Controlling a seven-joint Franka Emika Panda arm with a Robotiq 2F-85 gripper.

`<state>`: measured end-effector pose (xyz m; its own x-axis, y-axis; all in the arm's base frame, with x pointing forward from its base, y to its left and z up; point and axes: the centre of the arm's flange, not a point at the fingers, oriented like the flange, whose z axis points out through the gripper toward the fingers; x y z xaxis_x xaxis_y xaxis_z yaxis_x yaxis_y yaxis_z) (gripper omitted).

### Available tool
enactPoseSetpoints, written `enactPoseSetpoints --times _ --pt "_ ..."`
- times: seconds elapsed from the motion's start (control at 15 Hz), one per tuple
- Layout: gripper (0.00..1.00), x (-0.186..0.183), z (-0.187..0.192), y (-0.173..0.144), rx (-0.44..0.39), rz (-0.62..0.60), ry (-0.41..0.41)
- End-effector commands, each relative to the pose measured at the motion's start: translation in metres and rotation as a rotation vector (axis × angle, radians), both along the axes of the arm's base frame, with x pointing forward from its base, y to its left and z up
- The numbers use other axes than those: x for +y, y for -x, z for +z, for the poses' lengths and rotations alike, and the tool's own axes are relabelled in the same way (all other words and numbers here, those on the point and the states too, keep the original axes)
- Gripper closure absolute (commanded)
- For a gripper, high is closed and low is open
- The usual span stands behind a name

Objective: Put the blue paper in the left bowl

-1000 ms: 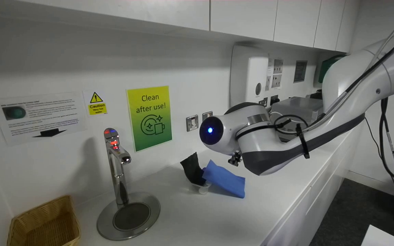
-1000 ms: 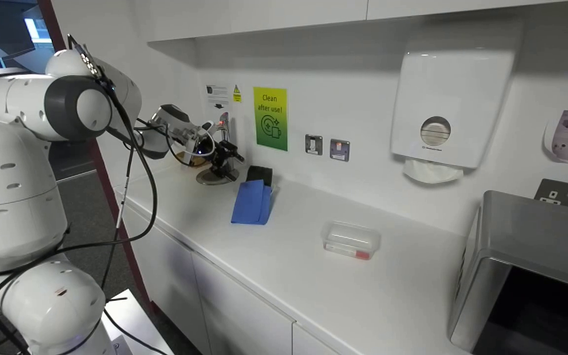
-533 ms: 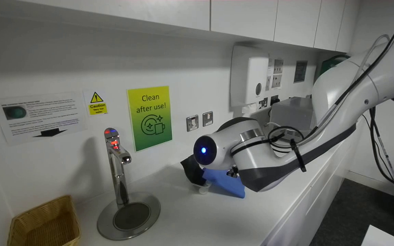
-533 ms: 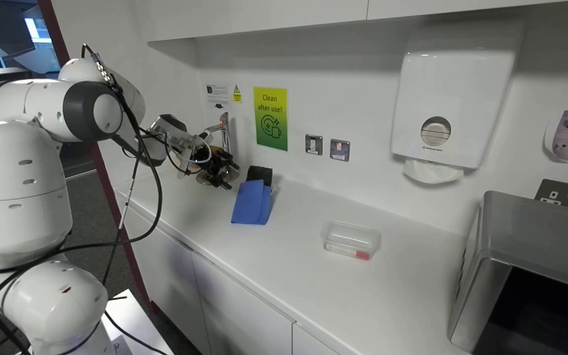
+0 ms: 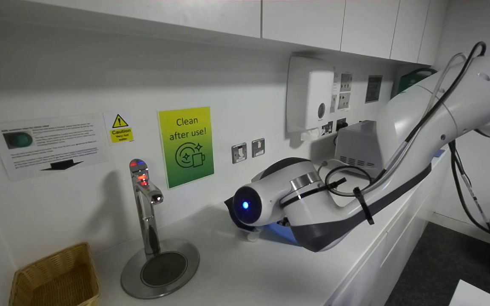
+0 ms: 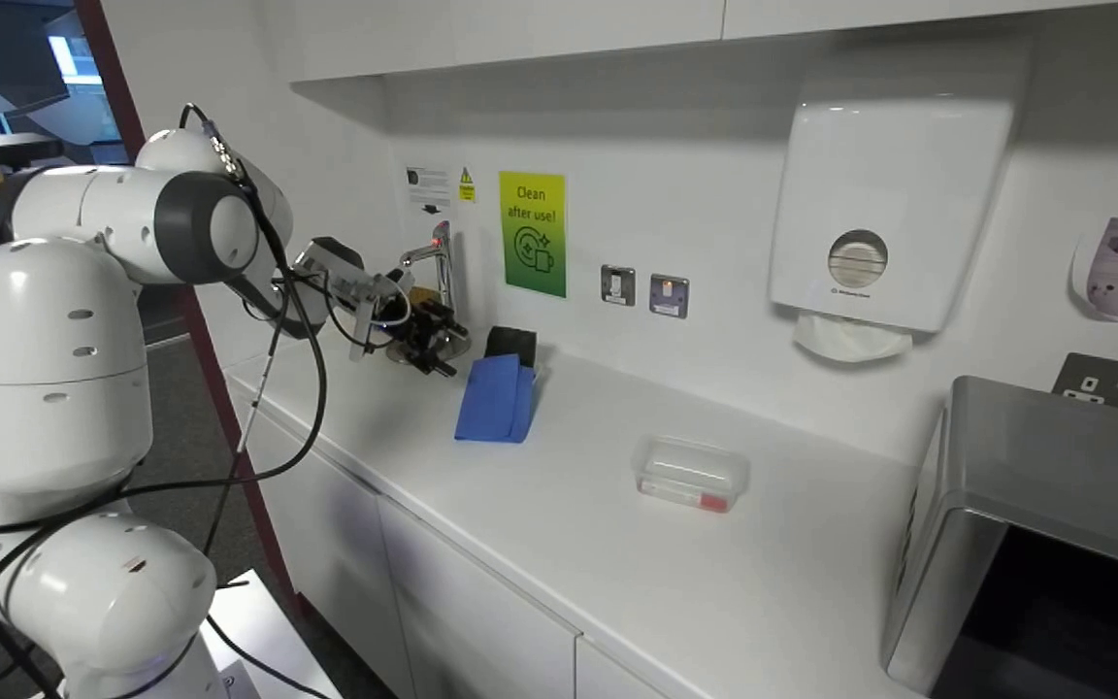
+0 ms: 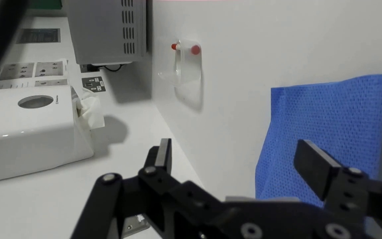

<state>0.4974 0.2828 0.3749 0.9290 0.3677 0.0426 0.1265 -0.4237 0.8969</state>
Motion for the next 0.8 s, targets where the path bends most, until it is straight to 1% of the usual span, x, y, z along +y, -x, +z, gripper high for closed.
enactPoseSetpoints --times 0.0,0.33,0.53,0.73 --pt "0.00 0.016 -0.011 -0.022 -0.060 0.035 0.044" --pt "0.00 0.044 -0.039 -0.038 -0.069 0.163 0.083" --pt "0.00 0.065 -0.047 -0.036 -0.083 0.238 0.112" --pt "0.00 0.081 -0.052 -0.031 -0.096 0.285 0.123"
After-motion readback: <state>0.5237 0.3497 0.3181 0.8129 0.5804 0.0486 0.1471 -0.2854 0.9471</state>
